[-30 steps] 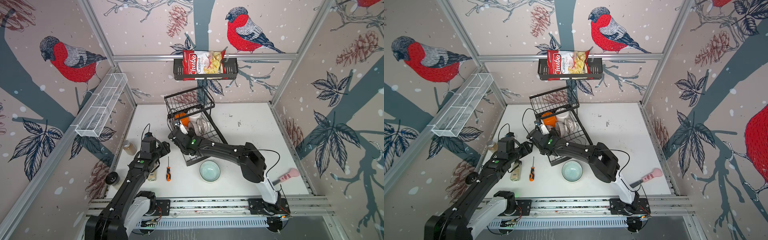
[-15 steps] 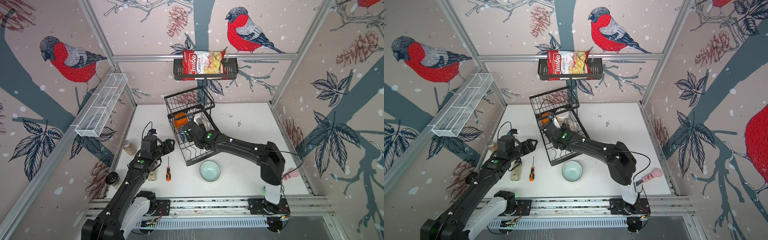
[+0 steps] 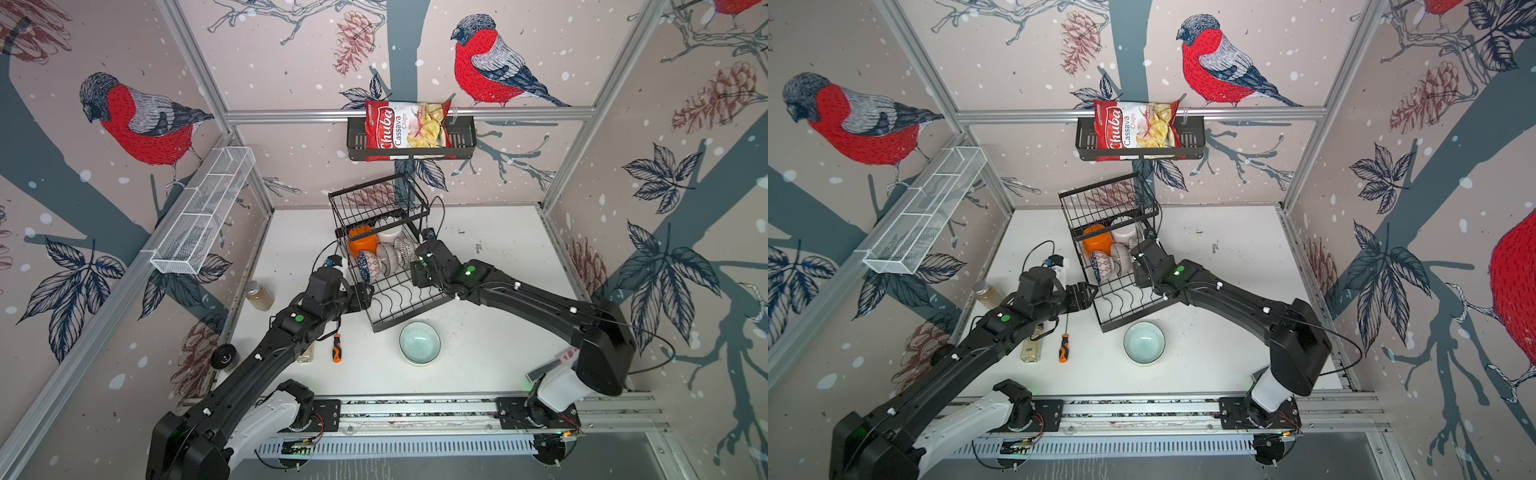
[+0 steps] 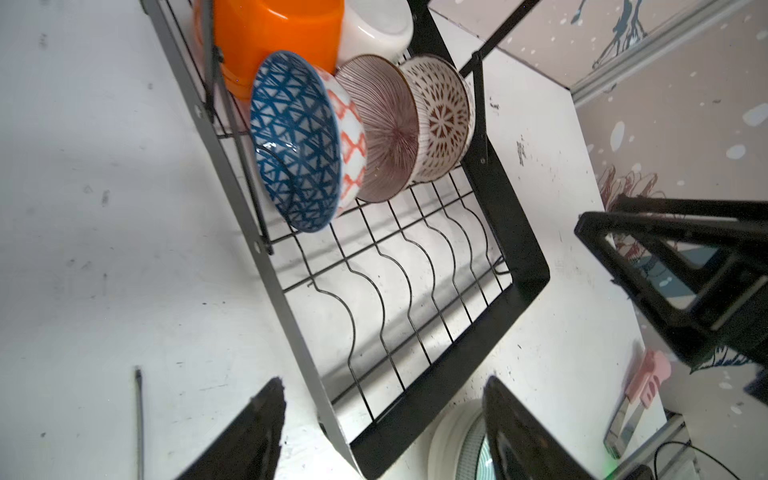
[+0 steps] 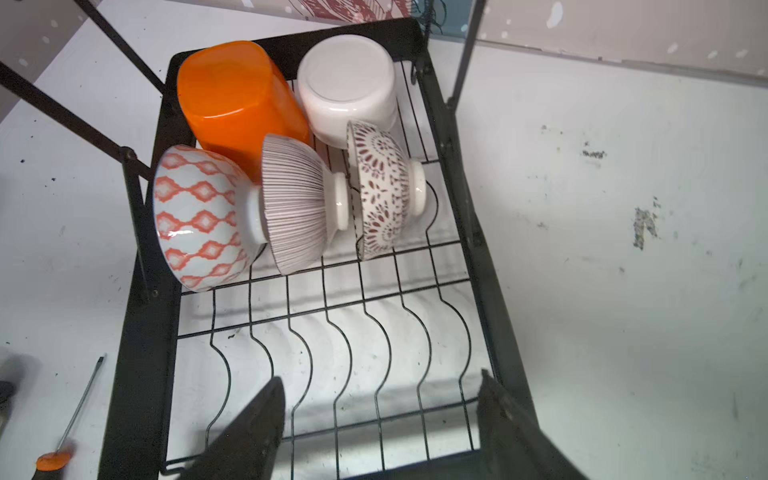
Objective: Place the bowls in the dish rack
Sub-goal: 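Withdraw the right gripper from the rack while the left gripper moves over the teal bowl, then lower the left gripper onto the teal bowl's rim and grasp it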
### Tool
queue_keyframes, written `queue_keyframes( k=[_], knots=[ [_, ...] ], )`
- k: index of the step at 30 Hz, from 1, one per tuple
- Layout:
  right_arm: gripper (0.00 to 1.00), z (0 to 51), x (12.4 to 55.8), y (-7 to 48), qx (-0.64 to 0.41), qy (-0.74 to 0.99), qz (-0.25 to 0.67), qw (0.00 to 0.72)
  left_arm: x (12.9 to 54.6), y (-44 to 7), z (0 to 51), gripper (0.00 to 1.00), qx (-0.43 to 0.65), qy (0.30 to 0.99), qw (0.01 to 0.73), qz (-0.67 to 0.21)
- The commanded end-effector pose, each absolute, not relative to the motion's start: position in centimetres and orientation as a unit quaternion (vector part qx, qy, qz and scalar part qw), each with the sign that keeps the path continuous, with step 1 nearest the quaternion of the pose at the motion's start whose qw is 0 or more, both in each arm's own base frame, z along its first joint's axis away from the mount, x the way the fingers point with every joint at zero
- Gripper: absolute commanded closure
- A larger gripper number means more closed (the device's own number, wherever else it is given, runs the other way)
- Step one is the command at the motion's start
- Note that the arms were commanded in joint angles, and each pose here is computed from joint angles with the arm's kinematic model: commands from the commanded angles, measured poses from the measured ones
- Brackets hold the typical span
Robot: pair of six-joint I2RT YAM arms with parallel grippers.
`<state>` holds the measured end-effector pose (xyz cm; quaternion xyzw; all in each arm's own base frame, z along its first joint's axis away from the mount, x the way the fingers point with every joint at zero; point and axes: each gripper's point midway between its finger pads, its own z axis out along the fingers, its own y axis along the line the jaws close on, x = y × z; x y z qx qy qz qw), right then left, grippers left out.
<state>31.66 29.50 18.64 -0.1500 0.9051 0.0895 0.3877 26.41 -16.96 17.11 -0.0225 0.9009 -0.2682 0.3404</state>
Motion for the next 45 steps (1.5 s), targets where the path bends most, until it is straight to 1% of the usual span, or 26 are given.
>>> queue_keyframes(
  k=[1,4,11,15,19,27,28,31,36,41,43,45],
  knots=[
    [0.27,18.0,30.9,28.2,-0.139,0.913,0.104,0.368,26.0,-17.8,16.9,0.3,-0.022,0.91,0.334,-0.244],
    [0.27,17.1,30.8,26.3,-0.127,0.92,0.088,0.361,25.1,-19.4,16.6,0.33,-0.007,0.92,0.317,-0.228],
    [0.27,15.7,30.5,23.5,-0.103,0.925,0.078,0.357,22.6,-22.6,15.3,0.34,0.037,0.942,0.277,-0.188],
    [0.27,15.3,30.8,21.9,-0.086,0.926,0.082,0.358,21.7,-23.4,14.6,0.36,0.055,0.953,0.257,-0.153],
    [0.28,15.1,30.9,20.7,-0.077,0.925,0.089,0.36,21.1,-24.4,14.3,0.38,0.062,0.956,0.245,-0.151],
    [0.28,14.9,31.1,19.7,-0.072,0.924,0.096,0.364,19.3,-25.7,12.0,0.4,0.094,0.967,0.206,-0.118],
    [0.28,14.9,31.0,19.7,-0.071,0.924,0.098,0.364,19.3,-26.3,12.6,0.41,0.099,0.966,0.207,-0.119],
    [0.28,14.6,31.0,19.6,-0.071,0.924,0.1,0.361,18.7,-26.4,11.8,0.41,0.109,0.973,0.183,-0.093],
    [0.29,14.1,30.8,19.8,-0.073,0.925,0.107,0.358,18.5,-26.7,10.6,0.43,0.125,0.976,0.168,-0.056],
    [0.29,13.8,30.7,20.0,-0.073,0.925,0.116,0.354,18.6,-27.1,9.8,0.49,0.132,0.977,0.161,-0.042],
    [0.29,13.7,30.7,20.1,-0.074,0.925,0.119,0.353,18.7,-27.3,9.7,0.56,0.133,0.977,0.161,-0.038],
    [0.29,13.6,30.6,20.2,-0.075,0.925,0.12,0.352,18.8,-27.4,9.5,0.58,0.134,0.977,0.16,-0.036]
  ],
)
